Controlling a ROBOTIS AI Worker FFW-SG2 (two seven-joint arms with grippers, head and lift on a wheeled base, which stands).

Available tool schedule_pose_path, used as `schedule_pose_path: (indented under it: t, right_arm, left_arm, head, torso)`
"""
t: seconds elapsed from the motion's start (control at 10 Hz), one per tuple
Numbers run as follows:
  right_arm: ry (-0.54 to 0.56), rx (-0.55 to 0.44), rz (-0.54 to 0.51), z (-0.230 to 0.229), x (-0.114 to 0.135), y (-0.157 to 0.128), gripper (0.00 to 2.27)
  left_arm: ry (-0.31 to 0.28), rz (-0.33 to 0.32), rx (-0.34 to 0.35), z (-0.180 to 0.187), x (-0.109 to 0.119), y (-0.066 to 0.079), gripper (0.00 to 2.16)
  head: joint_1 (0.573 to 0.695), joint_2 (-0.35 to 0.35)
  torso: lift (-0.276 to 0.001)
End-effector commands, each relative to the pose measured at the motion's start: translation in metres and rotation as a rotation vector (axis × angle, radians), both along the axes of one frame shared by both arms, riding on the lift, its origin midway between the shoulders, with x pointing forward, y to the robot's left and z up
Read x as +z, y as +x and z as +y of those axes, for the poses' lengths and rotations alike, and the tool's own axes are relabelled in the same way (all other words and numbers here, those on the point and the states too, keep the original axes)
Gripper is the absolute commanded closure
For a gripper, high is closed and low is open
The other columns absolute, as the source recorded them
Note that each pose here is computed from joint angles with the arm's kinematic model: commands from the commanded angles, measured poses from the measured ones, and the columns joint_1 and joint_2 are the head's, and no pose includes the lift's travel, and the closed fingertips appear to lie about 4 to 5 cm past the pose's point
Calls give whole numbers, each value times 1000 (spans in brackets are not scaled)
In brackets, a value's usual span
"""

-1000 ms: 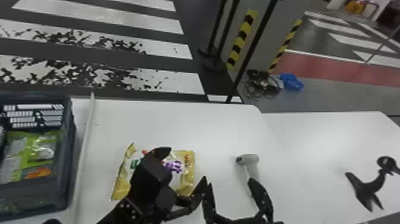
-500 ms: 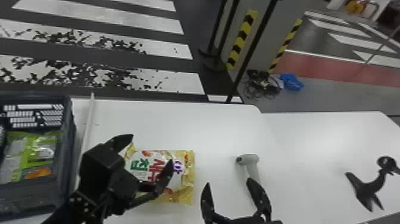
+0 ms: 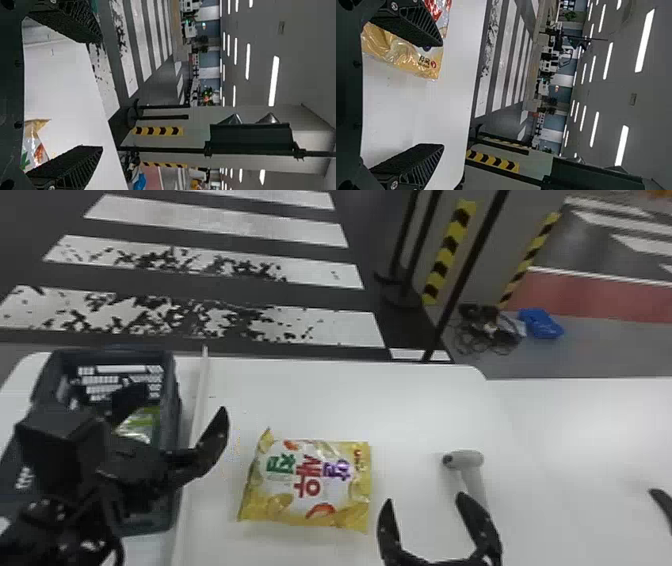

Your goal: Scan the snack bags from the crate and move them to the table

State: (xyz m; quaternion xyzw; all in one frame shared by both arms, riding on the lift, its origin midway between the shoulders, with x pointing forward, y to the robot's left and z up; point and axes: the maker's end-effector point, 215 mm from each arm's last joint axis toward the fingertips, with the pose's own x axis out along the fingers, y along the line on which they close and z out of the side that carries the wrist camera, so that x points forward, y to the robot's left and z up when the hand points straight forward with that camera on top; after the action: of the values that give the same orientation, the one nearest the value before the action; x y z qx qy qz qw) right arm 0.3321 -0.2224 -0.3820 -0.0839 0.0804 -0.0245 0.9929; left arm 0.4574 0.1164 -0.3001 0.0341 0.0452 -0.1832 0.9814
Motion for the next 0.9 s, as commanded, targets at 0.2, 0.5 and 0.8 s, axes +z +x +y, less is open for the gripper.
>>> schedule_pose_path:
  t: [0.2,0.5,0.8]
  right_arm:
    - [-3,24,2,9,-3,1,83]
    - [-25,119,83,30,-24,-4,87]
    - [-58,213,160,60,-49,0,90]
  left_arm:
    - [-28,-15,159,96,5,-13,29]
    - [-40,-2,229,150,-1,-35,29]
    - [-47,10,224,157,-4,-40,29]
  head:
    - [695,-87]
    - [695,44]
    - [695,144]
  torso:
    - [-95]
    - [-95]
    - [-95]
